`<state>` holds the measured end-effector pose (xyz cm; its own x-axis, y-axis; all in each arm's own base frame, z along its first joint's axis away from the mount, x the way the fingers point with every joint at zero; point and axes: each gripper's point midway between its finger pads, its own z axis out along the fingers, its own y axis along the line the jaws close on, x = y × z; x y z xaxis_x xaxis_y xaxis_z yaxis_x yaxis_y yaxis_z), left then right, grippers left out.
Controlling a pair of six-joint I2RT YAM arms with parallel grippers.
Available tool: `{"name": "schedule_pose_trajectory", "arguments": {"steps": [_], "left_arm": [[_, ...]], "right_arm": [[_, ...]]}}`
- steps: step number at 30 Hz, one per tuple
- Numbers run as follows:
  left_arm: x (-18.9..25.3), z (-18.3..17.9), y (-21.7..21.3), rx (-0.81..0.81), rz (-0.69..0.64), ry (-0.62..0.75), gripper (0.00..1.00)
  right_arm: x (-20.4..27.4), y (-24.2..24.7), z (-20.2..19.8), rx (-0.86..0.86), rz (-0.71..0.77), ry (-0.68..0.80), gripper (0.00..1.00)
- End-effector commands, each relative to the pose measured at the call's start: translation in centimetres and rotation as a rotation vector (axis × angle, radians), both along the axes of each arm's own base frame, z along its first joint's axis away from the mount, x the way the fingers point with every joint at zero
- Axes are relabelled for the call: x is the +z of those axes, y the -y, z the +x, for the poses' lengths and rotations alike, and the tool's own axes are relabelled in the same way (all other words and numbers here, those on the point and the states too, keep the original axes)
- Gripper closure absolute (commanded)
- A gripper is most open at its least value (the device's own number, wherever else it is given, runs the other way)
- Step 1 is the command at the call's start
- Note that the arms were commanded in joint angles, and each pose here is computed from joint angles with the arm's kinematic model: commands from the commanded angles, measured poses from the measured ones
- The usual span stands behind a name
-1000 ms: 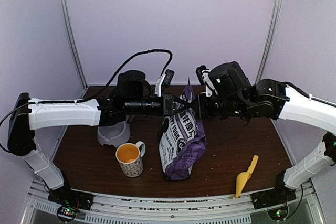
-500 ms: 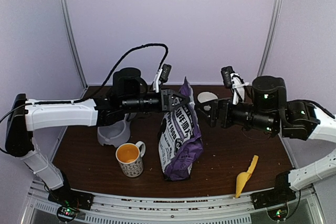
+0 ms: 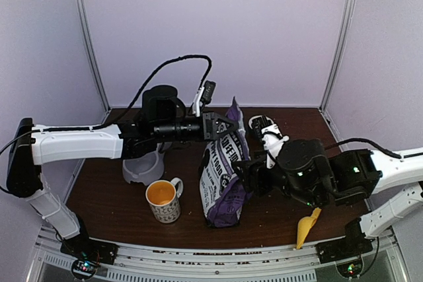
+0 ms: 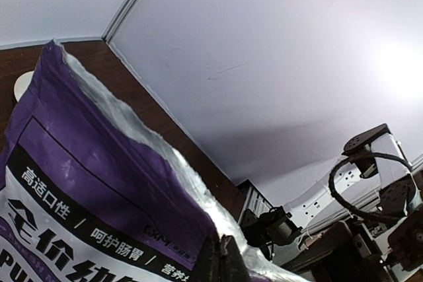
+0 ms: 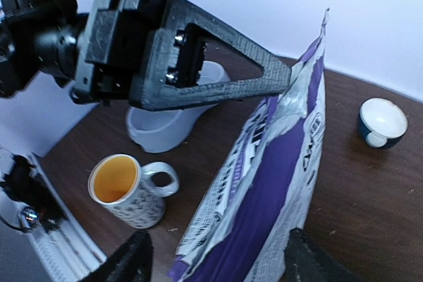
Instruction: Serve the pet food
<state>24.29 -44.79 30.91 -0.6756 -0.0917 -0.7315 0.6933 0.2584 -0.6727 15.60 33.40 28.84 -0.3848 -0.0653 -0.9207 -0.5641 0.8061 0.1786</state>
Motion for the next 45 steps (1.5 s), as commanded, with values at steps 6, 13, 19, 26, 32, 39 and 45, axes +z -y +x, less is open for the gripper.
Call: {"name": "schedule_pose_trajectory", "arguments": {"steps": [6, 13, 19, 26, 32, 39, 45], "left_arm": [[1.2, 1.2, -0.7, 0.070, -0.009, -0.006, 1.00], [1.0, 1.4, -0.2, 0.060, 0.003, -0.024, 1.00], [0.2, 1.6, 0.1, 0.061, 0.045, -0.059, 0.93], [-0.8, 1.4, -0.2, 0.064, 0.085, -0.085, 0.73], [-1.1, 1.3, -0.2, 0.058, 0.088, -0.092, 0.68], [-1.5, 1.0, -0.3, 0.047, 0.093, -0.106, 0.96], [-3.2, 1.1, -1.5, 0.099, 0.147, -0.139, 1.00]], "right_arm": [[0.2, 1.5, 1.8, -0.194, -0.039, 0.039, 0.77], [0.0, 1.0, 1.4, -0.167, -0.055, 0.061, 1.00], [0.1, 0.7, 1.2, -0.159, -0.070, 0.083, 1.00], [0.0, 0.1, 1.0, -0.156, -0.091, 0.095, 1.00], [-0.2, 0.0, 1.0, -0.151, -0.102, 0.101, 1.00], [-0.3, -0.3, 1.0, -0.140, -0.118, 0.113, 1.00], [0.3, 0.3, 1.2, -0.167, -0.113, 0.134, 1.00]]}}
